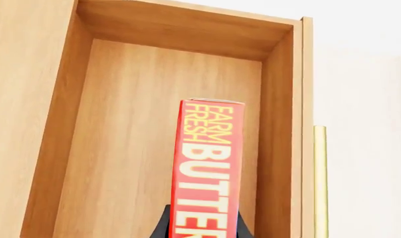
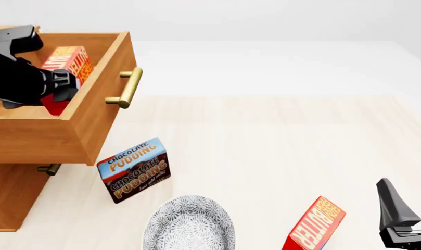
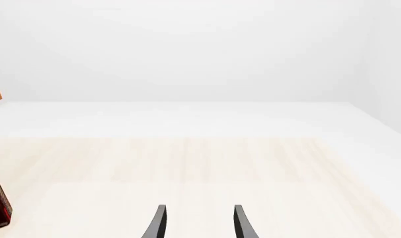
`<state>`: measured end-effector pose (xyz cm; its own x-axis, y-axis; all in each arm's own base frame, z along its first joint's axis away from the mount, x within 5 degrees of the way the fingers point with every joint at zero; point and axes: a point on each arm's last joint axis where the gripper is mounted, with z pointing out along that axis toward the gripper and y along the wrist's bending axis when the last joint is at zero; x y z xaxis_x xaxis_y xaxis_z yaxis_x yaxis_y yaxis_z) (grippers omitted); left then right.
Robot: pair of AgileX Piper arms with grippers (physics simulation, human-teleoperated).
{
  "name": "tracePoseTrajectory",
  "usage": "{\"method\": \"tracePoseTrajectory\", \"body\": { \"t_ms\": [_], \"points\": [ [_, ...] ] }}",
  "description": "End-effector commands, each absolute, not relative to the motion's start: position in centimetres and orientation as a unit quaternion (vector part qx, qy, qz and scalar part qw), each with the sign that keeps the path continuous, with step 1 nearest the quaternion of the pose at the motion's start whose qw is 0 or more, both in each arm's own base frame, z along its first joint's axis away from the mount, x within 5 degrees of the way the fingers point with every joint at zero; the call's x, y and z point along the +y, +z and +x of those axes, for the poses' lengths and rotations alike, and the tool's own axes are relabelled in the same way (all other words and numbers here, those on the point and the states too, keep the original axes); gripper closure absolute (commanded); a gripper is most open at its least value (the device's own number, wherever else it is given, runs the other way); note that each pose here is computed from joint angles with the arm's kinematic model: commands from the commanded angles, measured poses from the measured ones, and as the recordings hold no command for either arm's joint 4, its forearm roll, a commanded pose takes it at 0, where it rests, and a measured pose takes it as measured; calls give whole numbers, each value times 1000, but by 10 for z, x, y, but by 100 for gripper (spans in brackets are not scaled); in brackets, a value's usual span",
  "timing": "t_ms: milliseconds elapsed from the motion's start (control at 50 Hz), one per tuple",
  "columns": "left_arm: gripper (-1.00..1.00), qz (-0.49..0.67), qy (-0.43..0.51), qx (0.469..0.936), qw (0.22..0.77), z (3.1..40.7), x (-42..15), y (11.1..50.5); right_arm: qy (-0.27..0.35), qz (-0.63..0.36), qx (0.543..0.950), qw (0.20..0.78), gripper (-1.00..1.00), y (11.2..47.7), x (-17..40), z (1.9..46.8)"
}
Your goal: Put the butter at the front in the top drawer of the cabinet and close it.
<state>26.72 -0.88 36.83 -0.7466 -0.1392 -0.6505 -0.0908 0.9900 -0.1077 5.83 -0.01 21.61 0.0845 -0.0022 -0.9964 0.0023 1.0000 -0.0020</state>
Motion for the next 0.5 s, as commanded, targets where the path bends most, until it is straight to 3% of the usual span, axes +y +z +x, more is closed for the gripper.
{"method": "tracePoseTrajectory", "body": {
  "t_ms": [20,360,380,500],
  "points": [
    [100,-52,-33,931,359,262,-9,374,-1,0,676,737,-100,215,0,57],
    [100,-56,-37,931,359,258,-11,372,-1,0,676,737,-100,215,0,57],
    [-100,-57,-39,932,357,259,-13,372,-1,0,676,737,-100,215,0,57],
    [-100,-55,-39,932,356,259,-13,371,-1,0,676,737,-100,215,0,57]
  ]
}}
